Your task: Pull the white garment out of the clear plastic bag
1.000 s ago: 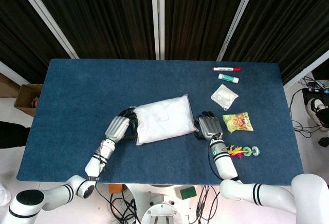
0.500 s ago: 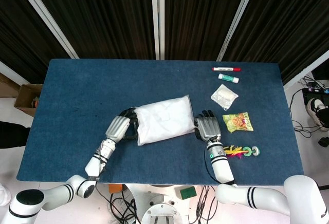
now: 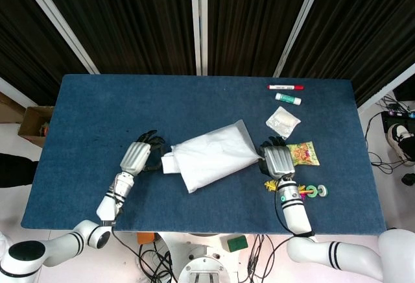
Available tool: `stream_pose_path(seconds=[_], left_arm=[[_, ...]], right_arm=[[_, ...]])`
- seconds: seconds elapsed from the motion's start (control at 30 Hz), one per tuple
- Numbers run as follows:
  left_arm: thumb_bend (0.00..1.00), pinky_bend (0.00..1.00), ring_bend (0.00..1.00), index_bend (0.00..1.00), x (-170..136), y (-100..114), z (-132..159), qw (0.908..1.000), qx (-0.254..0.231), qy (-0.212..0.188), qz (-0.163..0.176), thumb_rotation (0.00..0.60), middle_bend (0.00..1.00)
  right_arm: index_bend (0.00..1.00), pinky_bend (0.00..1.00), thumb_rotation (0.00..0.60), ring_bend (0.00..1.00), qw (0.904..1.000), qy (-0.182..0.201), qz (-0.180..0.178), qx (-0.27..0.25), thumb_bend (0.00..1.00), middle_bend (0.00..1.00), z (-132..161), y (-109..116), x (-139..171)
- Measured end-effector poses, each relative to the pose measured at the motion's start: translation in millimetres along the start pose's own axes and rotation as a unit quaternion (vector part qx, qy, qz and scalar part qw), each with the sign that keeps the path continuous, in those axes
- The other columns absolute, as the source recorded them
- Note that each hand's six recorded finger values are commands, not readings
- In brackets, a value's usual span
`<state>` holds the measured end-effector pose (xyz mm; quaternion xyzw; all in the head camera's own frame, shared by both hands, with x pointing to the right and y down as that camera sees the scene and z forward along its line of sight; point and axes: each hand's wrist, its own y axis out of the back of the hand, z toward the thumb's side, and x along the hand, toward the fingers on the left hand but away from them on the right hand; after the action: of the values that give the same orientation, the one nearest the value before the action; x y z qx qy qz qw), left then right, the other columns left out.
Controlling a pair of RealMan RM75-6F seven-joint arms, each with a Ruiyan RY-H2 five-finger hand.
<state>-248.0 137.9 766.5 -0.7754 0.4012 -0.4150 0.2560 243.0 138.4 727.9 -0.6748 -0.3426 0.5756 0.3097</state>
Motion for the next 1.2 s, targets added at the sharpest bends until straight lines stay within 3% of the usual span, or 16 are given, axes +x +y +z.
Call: stream_pose_path(seconds=[0.67, 1.07, 1.17, 1.2], left_arm=[[0.61, 0.15, 0.09, 0.80, -28.7, 59.4, -62.0, 0.9951, 0.031, 0.074, 0.058, 0.600, 0.30], [0.61, 0.15, 0.09, 0.80, -42.5, 82.6, -80.8, 0.9908, 0.036, 0.101, 0.083, 0.600, 0.30], [0.59, 0.15, 0.09, 0.72, -44.1, 81.5, -79.8, 0.9912, 0.031, 0.101, 0.080, 0.600, 0.28], [0.57, 0.15, 0.08, 0.65, -44.4, 80.6, -79.1, 0.9914, 0.029, 0.101, 0.078, 0.600, 0.26]], right_arm=[[0.76, 0.15, 0.600, 0.14, 0.9952, -0.090, -0.039, -0.002, 0.54, 0.39, -95.8, 21.4, 13.1], [0.76, 0.15, 0.600, 0.14, 0.9896, -0.134, -0.051, 0.012, 0.54, 0.39, -140.7, 31.0, 26.6], [0.66, 0.14, 0.600, 0.14, 0.9904, -0.132, -0.040, 0.008, 0.51, 0.37, -140.9, 25.2, 28.1], [0.54, 0.12, 0.600, 0.12, 0.9910, -0.129, -0.034, 0.007, 0.49, 0.34, -139.5, 22.6, 28.5]])
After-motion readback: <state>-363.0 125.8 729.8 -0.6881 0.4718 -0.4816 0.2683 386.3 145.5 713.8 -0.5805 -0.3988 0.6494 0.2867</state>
